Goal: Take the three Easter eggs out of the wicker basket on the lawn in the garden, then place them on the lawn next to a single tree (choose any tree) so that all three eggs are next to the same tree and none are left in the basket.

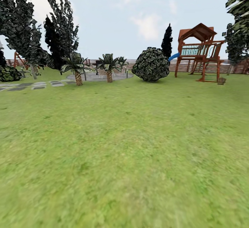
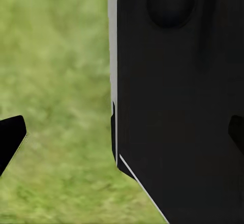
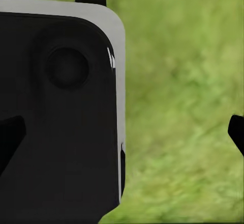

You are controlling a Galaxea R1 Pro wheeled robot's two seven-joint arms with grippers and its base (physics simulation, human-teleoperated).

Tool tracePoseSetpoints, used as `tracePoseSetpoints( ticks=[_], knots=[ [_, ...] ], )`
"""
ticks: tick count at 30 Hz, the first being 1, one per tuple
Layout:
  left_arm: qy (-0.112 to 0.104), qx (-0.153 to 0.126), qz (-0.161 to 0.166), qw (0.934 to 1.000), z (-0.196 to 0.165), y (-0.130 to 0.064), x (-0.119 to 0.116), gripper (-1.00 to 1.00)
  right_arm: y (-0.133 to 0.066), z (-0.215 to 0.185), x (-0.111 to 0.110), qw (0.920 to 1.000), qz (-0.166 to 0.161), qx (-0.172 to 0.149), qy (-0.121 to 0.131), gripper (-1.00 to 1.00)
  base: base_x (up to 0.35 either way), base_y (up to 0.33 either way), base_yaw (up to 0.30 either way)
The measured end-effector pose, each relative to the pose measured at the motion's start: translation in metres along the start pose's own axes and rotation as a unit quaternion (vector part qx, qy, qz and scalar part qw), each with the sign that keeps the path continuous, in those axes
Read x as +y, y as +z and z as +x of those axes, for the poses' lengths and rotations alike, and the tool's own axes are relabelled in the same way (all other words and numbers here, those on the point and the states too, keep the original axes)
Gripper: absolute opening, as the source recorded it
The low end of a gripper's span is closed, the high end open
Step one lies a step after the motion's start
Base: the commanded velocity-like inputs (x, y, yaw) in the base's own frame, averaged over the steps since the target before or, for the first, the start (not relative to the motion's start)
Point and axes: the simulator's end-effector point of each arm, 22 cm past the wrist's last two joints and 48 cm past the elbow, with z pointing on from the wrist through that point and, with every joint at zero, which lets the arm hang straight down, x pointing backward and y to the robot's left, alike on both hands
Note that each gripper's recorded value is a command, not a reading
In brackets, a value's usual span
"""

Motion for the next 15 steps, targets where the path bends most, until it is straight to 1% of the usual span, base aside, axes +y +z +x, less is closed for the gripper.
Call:
tracePoseSetpoints(
  ticks=[15],
  knots=[
    [0.000, 0.000, 0.000, 1.0000, -0.0001, 0.0000, 0.0000, 1.00, 0.0000, 0.0000, 0.0000, 1.0000, 0.000, 0.000, 0.000, 1.00, 0.000, 0.000, -0.298]
  ],
)
